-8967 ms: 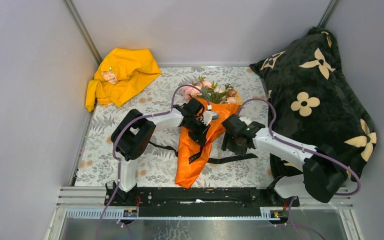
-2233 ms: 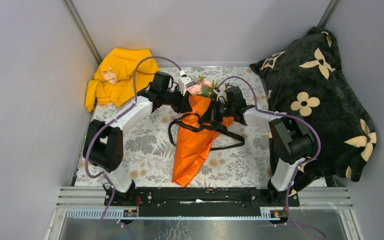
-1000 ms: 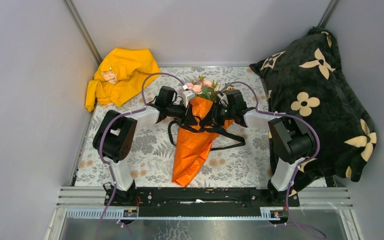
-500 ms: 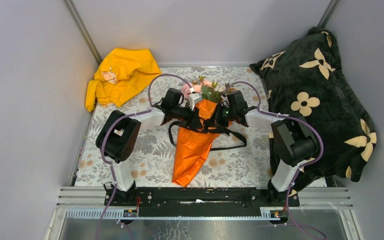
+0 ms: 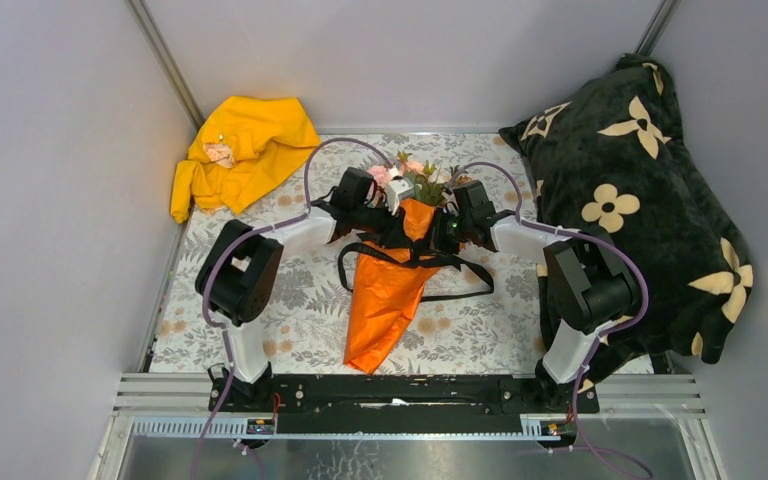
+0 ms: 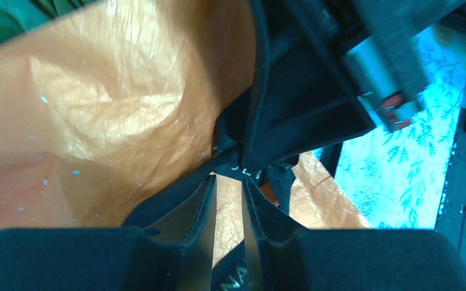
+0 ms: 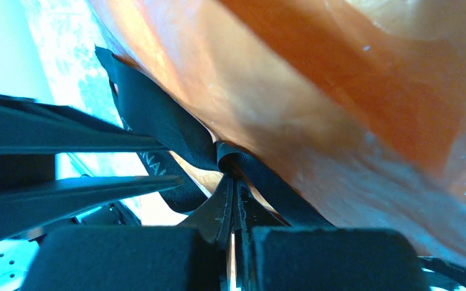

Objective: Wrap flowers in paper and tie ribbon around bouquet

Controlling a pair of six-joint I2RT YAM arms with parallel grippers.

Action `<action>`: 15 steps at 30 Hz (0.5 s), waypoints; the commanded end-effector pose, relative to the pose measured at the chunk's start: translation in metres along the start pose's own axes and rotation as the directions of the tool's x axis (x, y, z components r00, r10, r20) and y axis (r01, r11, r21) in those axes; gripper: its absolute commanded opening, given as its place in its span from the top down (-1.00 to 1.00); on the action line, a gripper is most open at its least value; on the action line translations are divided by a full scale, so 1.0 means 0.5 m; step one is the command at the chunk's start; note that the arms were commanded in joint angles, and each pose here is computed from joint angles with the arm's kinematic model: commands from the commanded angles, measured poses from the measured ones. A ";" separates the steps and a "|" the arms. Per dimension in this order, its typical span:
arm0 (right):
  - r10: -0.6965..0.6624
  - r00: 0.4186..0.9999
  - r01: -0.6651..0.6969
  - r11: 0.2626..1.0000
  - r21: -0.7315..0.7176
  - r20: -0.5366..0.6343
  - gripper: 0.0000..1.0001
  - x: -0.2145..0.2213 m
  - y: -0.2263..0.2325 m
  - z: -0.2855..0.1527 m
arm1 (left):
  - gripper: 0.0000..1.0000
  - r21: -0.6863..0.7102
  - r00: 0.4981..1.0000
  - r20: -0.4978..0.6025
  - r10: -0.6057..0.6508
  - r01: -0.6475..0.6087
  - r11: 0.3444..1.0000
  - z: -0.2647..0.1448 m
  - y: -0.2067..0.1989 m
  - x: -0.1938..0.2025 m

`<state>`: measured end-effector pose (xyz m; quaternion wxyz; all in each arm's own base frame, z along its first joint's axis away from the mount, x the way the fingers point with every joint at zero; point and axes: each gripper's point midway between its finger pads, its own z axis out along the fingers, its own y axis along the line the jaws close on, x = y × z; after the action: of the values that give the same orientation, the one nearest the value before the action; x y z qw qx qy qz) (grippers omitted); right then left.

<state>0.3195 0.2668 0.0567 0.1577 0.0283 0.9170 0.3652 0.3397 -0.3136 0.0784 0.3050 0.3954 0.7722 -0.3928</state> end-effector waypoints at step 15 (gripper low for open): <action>-0.072 0.997 0.074 0.993 -0.092 0.029 1.00 -0.006 0.035 -0.012 | 0.26 -0.049 0.999 -0.031 -0.014 0.012 0.999 0.063 0.015 -0.032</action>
<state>0.3141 0.2689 0.0538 0.1576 0.0122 0.9118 0.3789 0.3601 -0.3360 0.0760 0.3012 0.3806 0.7886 -0.3776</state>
